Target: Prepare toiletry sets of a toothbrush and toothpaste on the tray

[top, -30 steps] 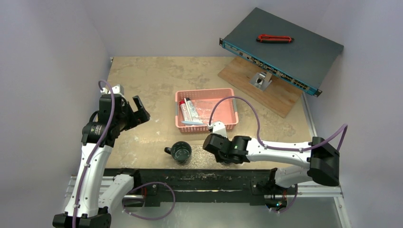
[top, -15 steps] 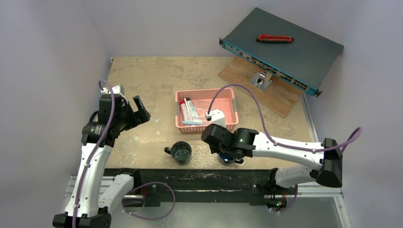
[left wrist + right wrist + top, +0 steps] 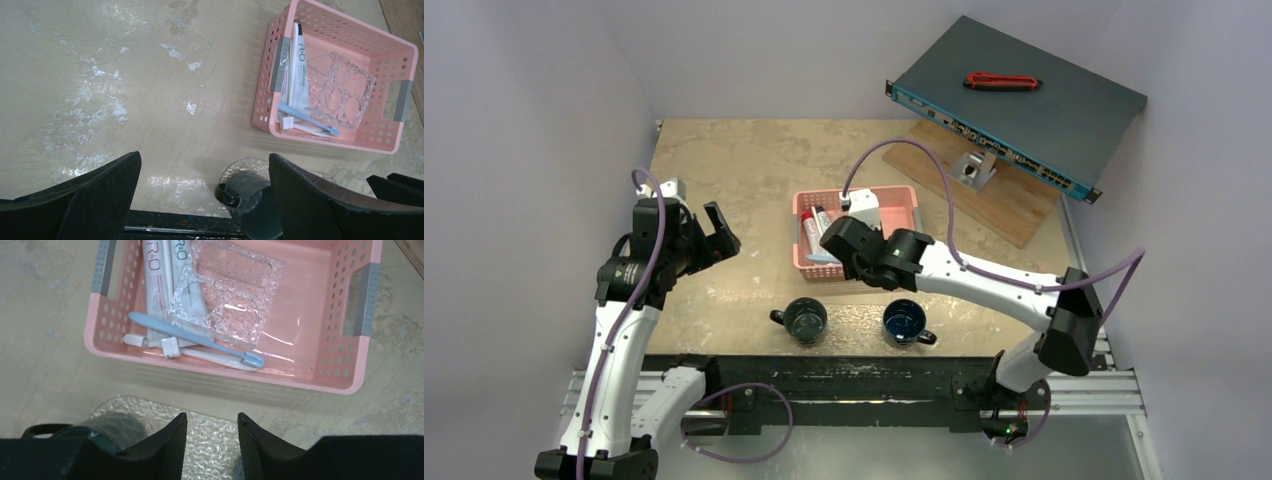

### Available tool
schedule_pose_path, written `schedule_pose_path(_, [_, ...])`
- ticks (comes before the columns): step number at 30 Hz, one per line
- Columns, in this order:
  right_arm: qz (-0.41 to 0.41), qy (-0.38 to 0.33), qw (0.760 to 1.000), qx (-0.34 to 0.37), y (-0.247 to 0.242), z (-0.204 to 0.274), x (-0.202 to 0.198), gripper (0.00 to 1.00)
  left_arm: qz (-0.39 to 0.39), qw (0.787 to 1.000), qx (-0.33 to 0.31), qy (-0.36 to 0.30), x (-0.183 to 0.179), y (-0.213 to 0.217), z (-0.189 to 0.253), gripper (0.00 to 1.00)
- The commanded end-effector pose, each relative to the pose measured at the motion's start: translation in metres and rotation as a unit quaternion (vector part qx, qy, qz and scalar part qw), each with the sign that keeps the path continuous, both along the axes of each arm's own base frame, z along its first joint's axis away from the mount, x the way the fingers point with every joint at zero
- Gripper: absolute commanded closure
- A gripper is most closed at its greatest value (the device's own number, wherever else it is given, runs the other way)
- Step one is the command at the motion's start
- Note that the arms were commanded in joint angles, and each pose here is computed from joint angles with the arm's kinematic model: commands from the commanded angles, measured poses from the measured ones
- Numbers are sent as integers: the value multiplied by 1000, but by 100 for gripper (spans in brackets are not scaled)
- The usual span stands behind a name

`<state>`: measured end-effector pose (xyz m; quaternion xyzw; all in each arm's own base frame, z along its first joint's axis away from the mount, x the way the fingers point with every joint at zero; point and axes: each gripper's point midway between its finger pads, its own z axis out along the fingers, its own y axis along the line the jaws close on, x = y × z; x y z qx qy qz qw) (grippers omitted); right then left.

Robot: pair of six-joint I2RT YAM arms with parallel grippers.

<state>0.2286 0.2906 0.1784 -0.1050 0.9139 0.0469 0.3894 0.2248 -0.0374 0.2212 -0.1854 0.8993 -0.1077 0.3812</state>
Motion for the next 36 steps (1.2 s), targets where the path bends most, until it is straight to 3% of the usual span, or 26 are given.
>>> schedule_pose_path(1, [-58, -30, 997, 32, 8, 20, 33, 57, -10, 1000, 1, -24, 6, -2, 9, 1])
schedule_pose_path(16, [-197, -21, 979, 39, 11, -19, 92, 56, -10, 1000, 1, -28, 6, -2, 10, 1])
schedule_pose_path(36, [-206, 25, 975, 79, 23, -59, 122, 55, -18, 999, -6, -27, 5, -6, 11, 1])
